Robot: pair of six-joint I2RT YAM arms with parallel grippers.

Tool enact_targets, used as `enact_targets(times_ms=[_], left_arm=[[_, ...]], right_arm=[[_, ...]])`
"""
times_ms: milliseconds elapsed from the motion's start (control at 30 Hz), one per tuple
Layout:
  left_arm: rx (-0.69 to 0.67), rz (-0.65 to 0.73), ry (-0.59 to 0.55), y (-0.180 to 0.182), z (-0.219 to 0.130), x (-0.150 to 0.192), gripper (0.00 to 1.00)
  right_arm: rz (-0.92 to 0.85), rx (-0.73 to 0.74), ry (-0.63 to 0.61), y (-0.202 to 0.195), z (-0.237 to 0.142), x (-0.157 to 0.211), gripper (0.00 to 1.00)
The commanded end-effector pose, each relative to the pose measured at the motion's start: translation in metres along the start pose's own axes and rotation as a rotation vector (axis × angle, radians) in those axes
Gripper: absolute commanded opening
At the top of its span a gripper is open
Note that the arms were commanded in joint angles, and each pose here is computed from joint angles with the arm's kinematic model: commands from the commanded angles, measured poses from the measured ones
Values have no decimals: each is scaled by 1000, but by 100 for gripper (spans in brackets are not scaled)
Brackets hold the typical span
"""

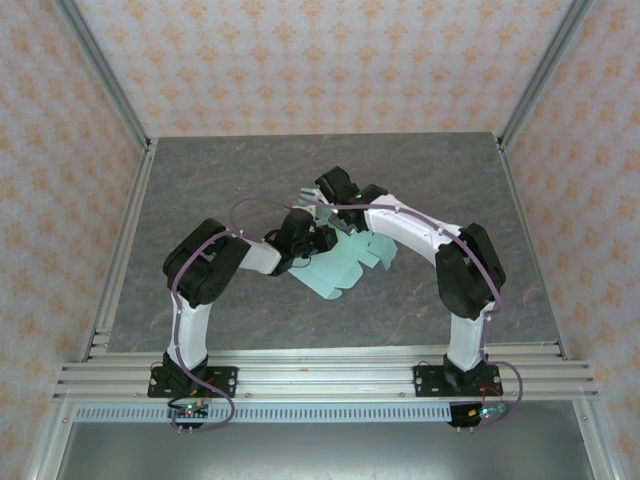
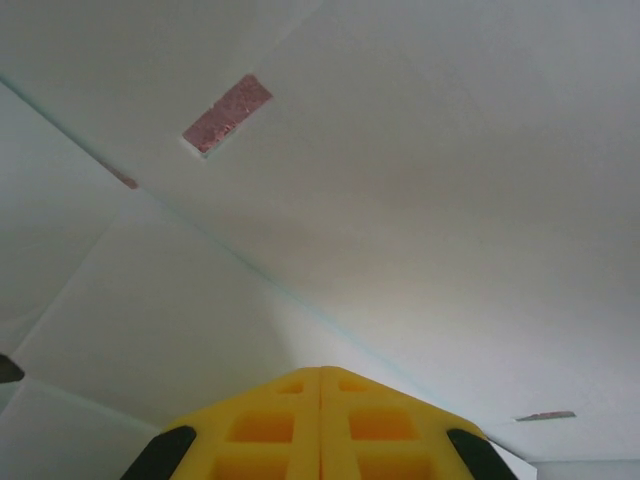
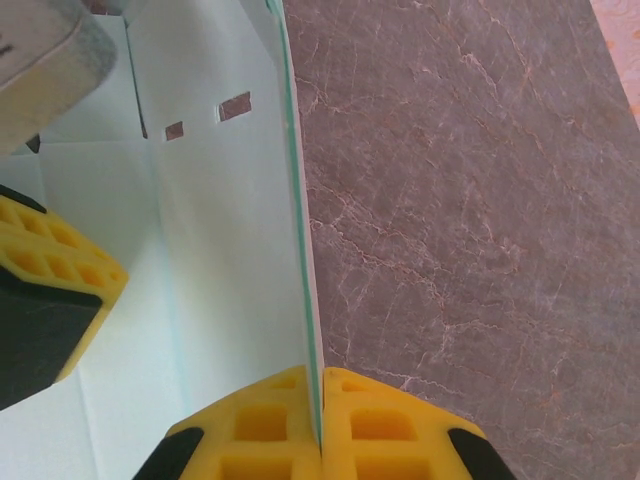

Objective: Fold the paper box

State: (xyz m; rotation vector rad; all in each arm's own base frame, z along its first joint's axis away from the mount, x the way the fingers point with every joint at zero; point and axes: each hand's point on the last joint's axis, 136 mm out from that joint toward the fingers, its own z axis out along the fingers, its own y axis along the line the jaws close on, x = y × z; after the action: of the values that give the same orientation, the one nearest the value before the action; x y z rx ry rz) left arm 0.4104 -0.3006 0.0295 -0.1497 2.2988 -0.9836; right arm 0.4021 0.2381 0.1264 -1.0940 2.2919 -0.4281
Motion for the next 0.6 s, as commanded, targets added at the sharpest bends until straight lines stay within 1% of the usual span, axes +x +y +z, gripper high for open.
enact_targets(times_ms=[0, 200, 467, 567], left_arm=[[-69, -42, 27, 27, 3, 21, 7], [-56, -58, 13, 25, -1, 20, 11], [-41, -70, -10, 22, -9, 13, 15], [-35, -80, -17, 23, -12, 10, 17]], right_arm=[[59, 4, -64, 8, -1, -10, 0], [-7, 119, -73, -5, 6, -6, 0], [-46, 217, -150, -20, -3, -19, 0], [-70, 247, -161, -22, -6, -22, 0]])
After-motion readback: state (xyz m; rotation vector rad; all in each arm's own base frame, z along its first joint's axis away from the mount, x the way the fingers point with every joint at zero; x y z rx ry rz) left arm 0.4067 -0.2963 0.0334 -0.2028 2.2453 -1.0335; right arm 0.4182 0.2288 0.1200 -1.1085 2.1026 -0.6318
